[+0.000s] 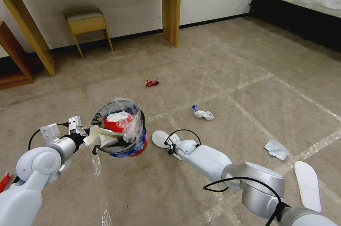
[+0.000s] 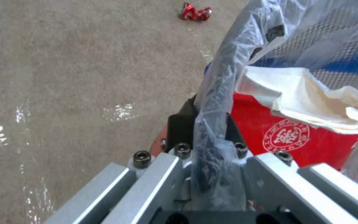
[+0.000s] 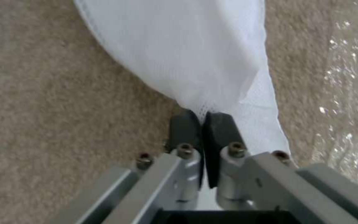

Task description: Pick up the trash bin and place the garbage on the floor into it.

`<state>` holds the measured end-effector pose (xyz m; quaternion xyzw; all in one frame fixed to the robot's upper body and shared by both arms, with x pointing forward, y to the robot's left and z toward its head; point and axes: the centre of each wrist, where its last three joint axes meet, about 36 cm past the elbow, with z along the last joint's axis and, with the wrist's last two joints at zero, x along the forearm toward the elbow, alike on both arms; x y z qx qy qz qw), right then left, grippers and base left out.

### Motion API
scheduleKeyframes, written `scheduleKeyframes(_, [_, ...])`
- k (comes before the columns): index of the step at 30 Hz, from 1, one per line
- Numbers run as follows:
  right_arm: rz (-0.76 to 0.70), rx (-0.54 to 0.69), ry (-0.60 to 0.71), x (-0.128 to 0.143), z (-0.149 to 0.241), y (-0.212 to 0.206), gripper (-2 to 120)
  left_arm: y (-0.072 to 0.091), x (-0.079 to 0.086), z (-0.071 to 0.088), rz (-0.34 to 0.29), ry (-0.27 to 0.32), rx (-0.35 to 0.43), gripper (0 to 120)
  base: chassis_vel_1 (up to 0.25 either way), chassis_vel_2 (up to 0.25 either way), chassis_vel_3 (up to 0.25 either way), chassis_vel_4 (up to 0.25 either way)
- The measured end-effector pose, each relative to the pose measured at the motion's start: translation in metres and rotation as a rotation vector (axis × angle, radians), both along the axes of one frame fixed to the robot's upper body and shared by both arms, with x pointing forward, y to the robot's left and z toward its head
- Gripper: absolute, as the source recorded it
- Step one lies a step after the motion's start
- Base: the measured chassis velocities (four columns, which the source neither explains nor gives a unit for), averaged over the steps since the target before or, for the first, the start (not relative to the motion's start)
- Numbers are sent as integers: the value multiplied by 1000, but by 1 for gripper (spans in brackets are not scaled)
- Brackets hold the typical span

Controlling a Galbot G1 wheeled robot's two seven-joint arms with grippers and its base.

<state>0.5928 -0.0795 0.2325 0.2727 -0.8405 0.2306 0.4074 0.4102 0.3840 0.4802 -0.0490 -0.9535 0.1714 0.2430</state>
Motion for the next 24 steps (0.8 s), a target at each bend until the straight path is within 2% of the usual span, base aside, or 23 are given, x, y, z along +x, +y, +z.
scheduleKeyframes(6, [-24,34,-17,3,11,3,0,0,3,0,-6,-1,0,1,0,0,0,0])
scheduleKeyframes(12, [-32,98,-57,8,50,6,0,-3,8,-1,-23,0,-3,1,0,0,0,0])
scheduleKeyframes(14, [-34,128,-93,10,79,4,0,-1,12,-1,-37,1,-2,1,0,0,0,0])
scheduleKeyframes(18, [-45,149,-133,12,106,-5,0,1,16,-2,-51,6,2,1,0,0,0,0])
scheduleKeyframes(21, [-109,156,-202,24,138,-47,0,4,20,-5,-78,24,5,1,0,0,0,0])
scheduleKeyframes(22, [-109,156,-202,24,138,-47,0,4,20,-5,-78,24,5,1,0,0,0,0])
scheduleKeyframes(24, [-178,157,-269,33,166,-94,0,2,24,-8,-111,38,-7,1,0,0,0,0])
